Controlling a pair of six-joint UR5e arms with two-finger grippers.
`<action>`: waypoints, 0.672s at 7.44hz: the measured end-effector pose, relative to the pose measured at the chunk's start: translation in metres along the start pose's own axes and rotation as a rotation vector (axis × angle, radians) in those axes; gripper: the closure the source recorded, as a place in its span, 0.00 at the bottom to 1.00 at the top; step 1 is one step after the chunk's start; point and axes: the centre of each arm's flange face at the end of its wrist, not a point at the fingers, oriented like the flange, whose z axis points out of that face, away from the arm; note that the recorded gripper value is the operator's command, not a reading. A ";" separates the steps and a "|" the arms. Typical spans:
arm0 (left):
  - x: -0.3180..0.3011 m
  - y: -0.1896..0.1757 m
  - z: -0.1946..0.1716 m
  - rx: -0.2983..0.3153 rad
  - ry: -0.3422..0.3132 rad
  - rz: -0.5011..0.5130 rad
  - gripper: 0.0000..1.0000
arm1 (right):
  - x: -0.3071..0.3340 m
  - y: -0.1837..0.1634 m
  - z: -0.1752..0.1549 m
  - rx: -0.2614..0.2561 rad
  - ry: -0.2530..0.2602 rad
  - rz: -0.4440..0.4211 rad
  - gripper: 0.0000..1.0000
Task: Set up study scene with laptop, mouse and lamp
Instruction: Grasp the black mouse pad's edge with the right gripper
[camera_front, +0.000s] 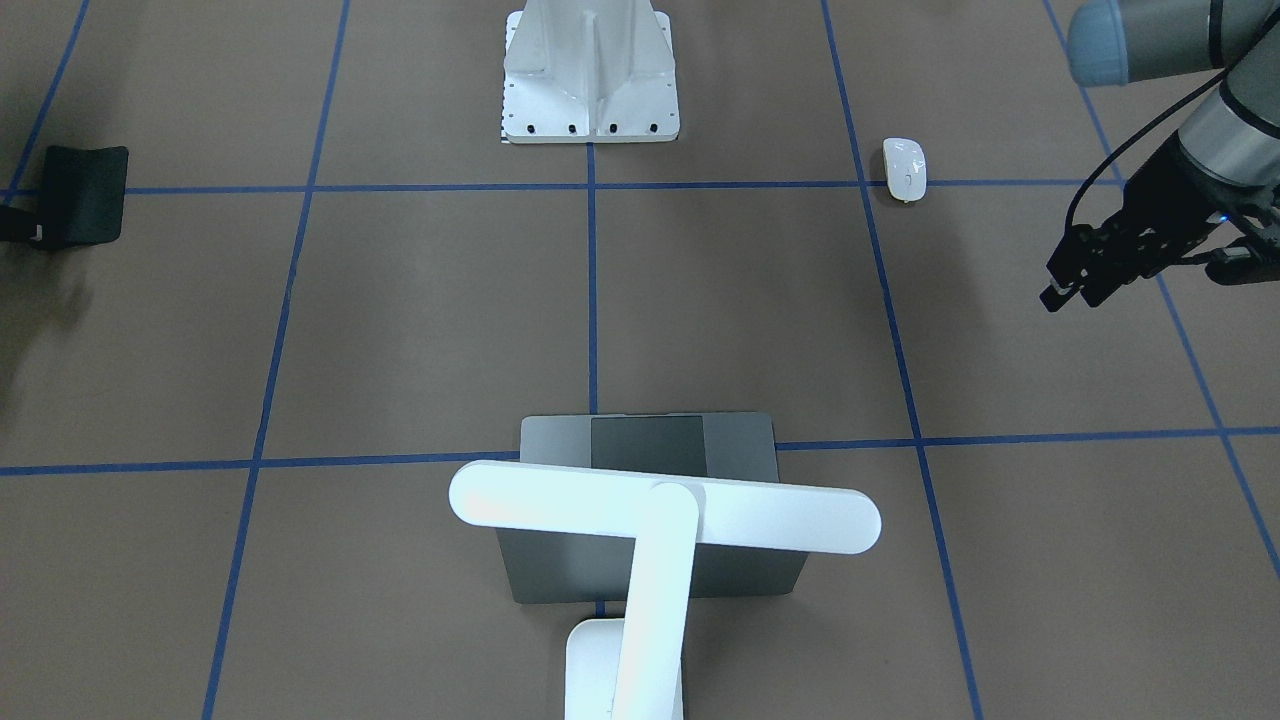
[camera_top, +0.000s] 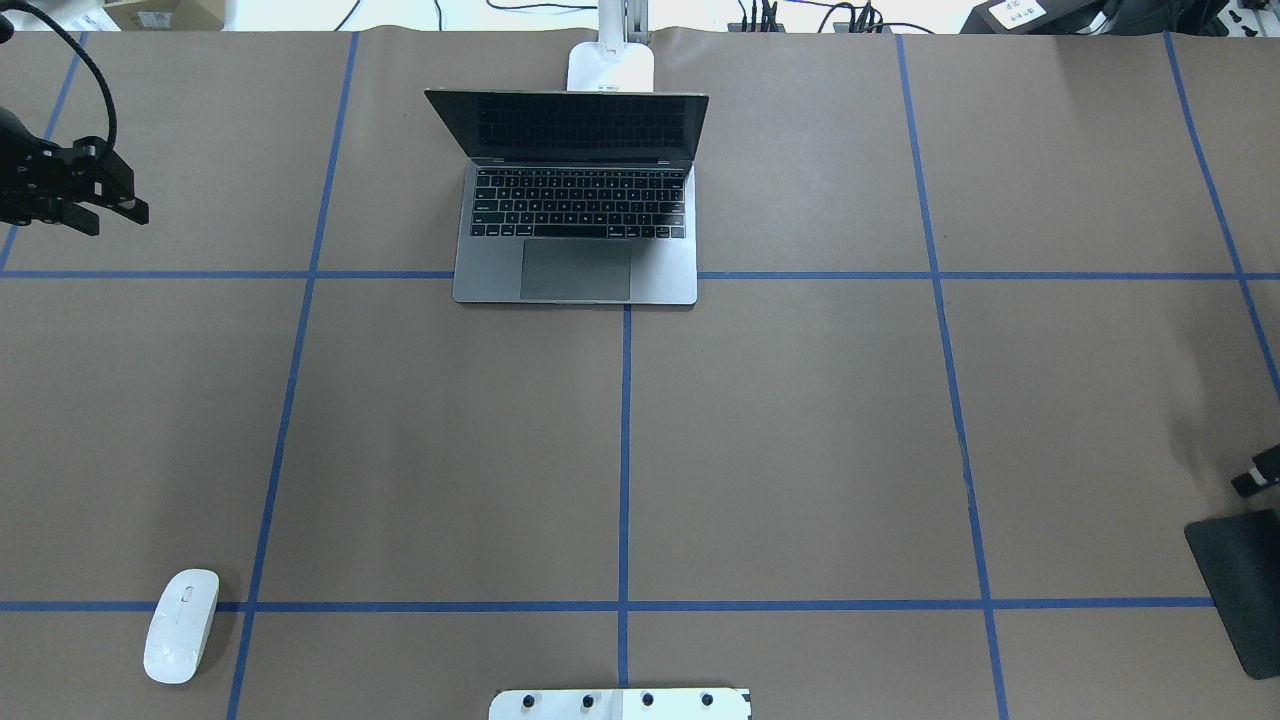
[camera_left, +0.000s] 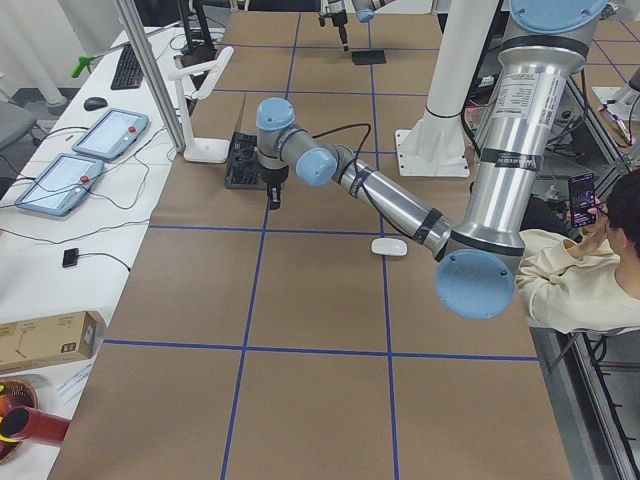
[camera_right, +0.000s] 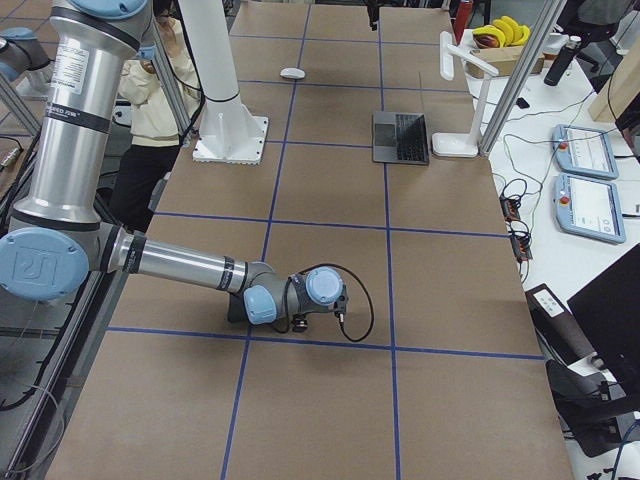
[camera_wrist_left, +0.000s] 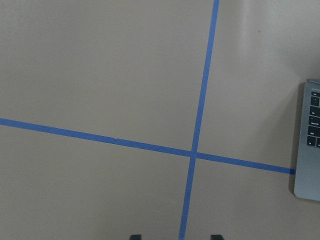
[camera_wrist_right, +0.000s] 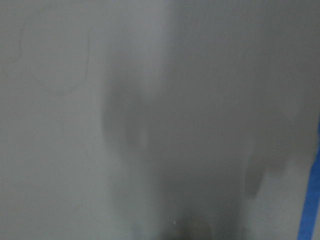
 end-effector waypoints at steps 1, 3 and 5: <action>0.001 0.000 -0.001 0.001 0.002 0.003 0.44 | 0.008 0.009 0.014 -0.019 -0.025 -0.022 0.00; 0.002 0.000 -0.001 0.002 0.003 0.004 0.44 | 0.010 0.013 0.020 -0.026 -0.048 -0.009 0.00; 0.002 0.000 0.000 0.001 0.003 0.004 0.43 | 0.005 0.015 0.022 -0.044 -0.083 -0.006 0.00</action>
